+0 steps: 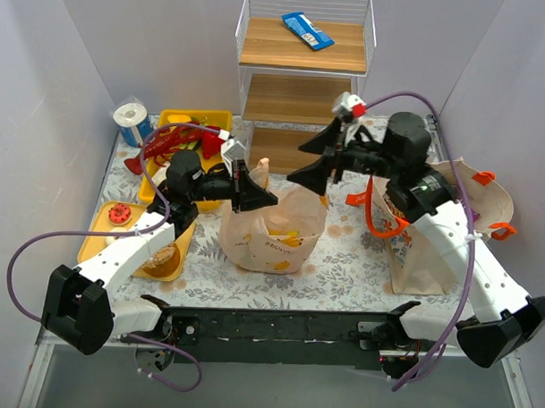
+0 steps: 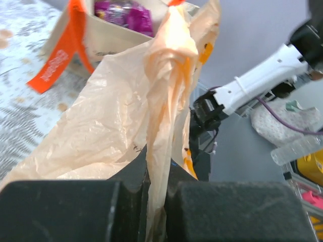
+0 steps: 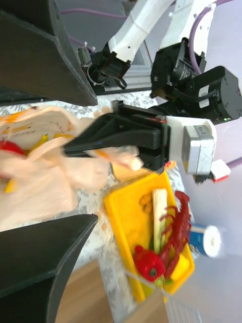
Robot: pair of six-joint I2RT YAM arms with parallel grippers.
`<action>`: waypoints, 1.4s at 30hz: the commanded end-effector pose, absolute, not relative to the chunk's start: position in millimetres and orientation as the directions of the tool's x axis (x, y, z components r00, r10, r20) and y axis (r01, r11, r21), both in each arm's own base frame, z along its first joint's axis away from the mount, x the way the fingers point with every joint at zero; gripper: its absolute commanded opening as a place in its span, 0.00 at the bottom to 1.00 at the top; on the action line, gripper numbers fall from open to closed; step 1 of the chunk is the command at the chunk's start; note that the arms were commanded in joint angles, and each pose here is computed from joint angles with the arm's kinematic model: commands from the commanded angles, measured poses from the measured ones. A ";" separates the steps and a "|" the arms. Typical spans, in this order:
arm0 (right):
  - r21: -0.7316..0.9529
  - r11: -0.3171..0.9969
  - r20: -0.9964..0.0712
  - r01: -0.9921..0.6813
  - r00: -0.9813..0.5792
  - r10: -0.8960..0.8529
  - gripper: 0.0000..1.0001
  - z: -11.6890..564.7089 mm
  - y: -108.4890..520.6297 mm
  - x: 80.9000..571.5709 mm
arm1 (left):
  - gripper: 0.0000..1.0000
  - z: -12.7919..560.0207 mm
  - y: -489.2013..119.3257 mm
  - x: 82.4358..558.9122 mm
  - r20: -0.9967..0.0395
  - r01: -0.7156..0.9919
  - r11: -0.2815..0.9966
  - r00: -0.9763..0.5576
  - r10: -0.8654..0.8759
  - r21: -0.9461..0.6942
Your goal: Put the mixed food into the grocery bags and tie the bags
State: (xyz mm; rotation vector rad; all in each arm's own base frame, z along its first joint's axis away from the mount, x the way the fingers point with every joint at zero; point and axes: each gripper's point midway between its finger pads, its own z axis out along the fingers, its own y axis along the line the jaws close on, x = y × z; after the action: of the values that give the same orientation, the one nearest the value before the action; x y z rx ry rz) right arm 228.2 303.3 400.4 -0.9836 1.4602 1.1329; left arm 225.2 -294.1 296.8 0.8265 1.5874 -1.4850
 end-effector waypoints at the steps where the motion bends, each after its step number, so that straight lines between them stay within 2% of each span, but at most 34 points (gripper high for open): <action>1: 0.016 0.101 -0.999 -0.995 -0.011 0.044 0.96 438.3 262.9 214.1 | 0.00 299.2 -261.9 236.2 -0.885 0.871 0.163 -0.462 -0.049 -0.464; 2: 0.041 -0.004 -0.998 -0.999 -0.041 0.038 0.96 433.3 261.0 201.5 | 0.00 297.7 -253.4 241.3 -0.883 0.866 0.174 -0.466 -0.057 -0.468; 4: -0.015 -0.071 -0.998 -0.997 0.011 0.056 0.96 435.0 254.4 202.7 | 0.00 294.0 -249.0 238.3 -0.880 0.867 0.157 -0.473 -0.044 -0.474; 5: 0.000 -0.154 -0.999 -0.988 -0.006 0.036 0.97 424.9 254.3 197.1 | 0.00 294.3 -248.2 238.1 -0.883 0.870 0.156 -0.468 -0.042 -0.468; 8: -0.016 -0.227 -1.000 -0.974 0.011 0.022 0.96 417.5 255.1 199.1 | 0.00 293.3 -247.9 231.2 -0.882 0.873 0.129 -0.471 -0.029 -0.470; 13: -0.046 -0.252 -0.999 -0.967 0.042 0.020 0.96 412.3 259.2 210.9 | 0.00 289.6 -246.7 226.5 -0.881 0.875 0.118 -0.472 -0.015 -0.470; 20: 0.003 -0.314 -1.000 -0.949 -0.003 0.000 0.96 392.3 268.4 229.2 | 0.00 288.7 -247.4 221.3 -0.877 0.874 0.080 -0.480 0.001 -0.479; 33: 0.049 -0.391 -0.999 -0.919 -0.045 -0.020 0.94 359.2 293.8 220.3 | 0.00 286.3 -246.0 225.0 -0.874 0.871 0.086 -0.485 0.003 -0.483; 35: 0.050 -0.395 -0.999 -0.917 -0.046 -0.021 0.83 356.5 293.8 216.5 | 0.00 287.1 -245.3 226.1 -0.874 0.871 0.091 -0.485 -0.002 -0.483; 36: 0.054 -0.388 -0.999 -0.920 -0.049 -0.022 0.75 356.7 294.0 215.9 | 0.00 287.8 -244.0 226.5 -0.874 0.870 0.096 -0.485 -0.006 -0.484; 37: 0.048 -0.376 -0.999 -0.925 -0.043 -0.020 0.60 358.9 293.2 214.6 | 0.00 288.4 -242.4 227.6 -0.875 0.870 0.104 -0.484 -0.011 -0.482; 39: 0.056 -0.346 -0.998 -0.937 -0.052 -0.023 0.47 358.0 291.7 214.3 | 0.00 294.6 -239.4 226.3 -0.886 0.879 0.118 -0.463 -0.025 -0.462; 40: 0.041 -0.314 -0.999 -0.948 -0.038 -0.017 0.24 362.8 290.5 214.3 | 0.00 294.8 -235.8 229.0 -0.889 0.878 0.141 -0.457 -0.034 -0.457; 41: 0.053 -0.286 -0.999 -0.957 -0.049 -0.022 0.10 363.8 288.6 214.8 | 0.00 297.0 -230.9 230.6 -0.894 0.876 0.182 -0.444 -0.052 -0.446; 42: 0.072 -0.236 -0.997 -0.969 -0.068 -0.028 0.02 361.0 286.1 220.0 | 0.00 295.5 -226.6 233.9 -0.892 0.867 0.215 -0.447 -0.065 -0.450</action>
State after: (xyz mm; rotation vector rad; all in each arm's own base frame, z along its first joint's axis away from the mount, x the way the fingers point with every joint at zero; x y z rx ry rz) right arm 222.4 295.3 340.8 -1.4232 1.1521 1.5535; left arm 232.9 -241.9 283.6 0.8257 1.6582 -1.4714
